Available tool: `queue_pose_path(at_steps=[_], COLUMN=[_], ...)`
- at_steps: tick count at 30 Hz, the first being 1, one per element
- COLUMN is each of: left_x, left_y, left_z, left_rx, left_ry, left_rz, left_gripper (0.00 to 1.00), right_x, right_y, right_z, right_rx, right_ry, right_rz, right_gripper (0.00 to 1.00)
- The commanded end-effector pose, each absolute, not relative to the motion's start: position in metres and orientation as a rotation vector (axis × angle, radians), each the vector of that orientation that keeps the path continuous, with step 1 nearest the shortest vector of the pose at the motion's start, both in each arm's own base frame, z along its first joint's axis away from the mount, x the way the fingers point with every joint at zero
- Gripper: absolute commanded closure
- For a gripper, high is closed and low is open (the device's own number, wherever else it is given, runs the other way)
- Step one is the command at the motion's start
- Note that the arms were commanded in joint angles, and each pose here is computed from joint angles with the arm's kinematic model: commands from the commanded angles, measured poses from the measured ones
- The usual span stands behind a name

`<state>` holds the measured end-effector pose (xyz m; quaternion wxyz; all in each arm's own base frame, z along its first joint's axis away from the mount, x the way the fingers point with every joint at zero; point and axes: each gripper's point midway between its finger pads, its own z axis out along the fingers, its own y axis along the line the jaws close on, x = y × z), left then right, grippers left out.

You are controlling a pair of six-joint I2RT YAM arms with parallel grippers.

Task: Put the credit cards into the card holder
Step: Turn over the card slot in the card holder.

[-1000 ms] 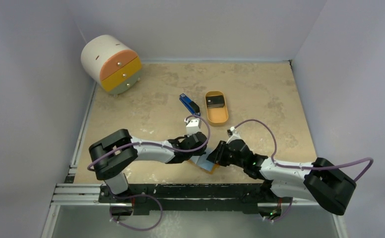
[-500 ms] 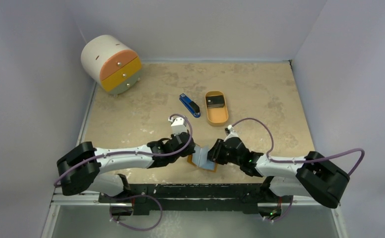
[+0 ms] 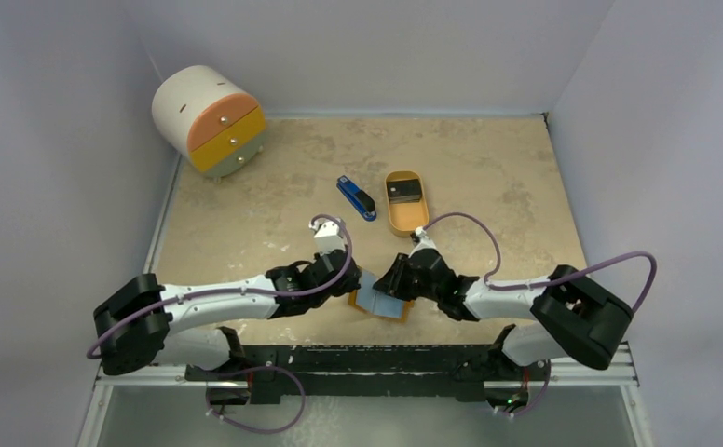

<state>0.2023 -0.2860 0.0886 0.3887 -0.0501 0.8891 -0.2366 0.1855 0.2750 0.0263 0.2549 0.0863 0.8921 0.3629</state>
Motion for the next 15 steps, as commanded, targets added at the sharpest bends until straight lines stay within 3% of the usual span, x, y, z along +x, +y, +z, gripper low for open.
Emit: queue_pose_path(at_steps=[1,8,15], left_x=[0.206,0.202,0.197], left_y=[-0.289,-0.316,-0.333], left_z=[0.118,0.162,0.107], left_rx=[-0.168,-0.156,-0.11], left_ry=[2.193,2.094,2.203], left_rz=[-0.692,-0.944,-0.918], left_gripper=[1.0,1.0,1.0], right_x=[0.193,0.192,0.191], right_y=[0.282,0.281,0.278], right_z=[0.027,0.021,0.019], right_rx=[0.188,0.193,0.202], right_ry=[2.413,2.429,2.432], right_rz=[0.964,0.951,0.947], right_gripper=[0.74,0.74,0.74])
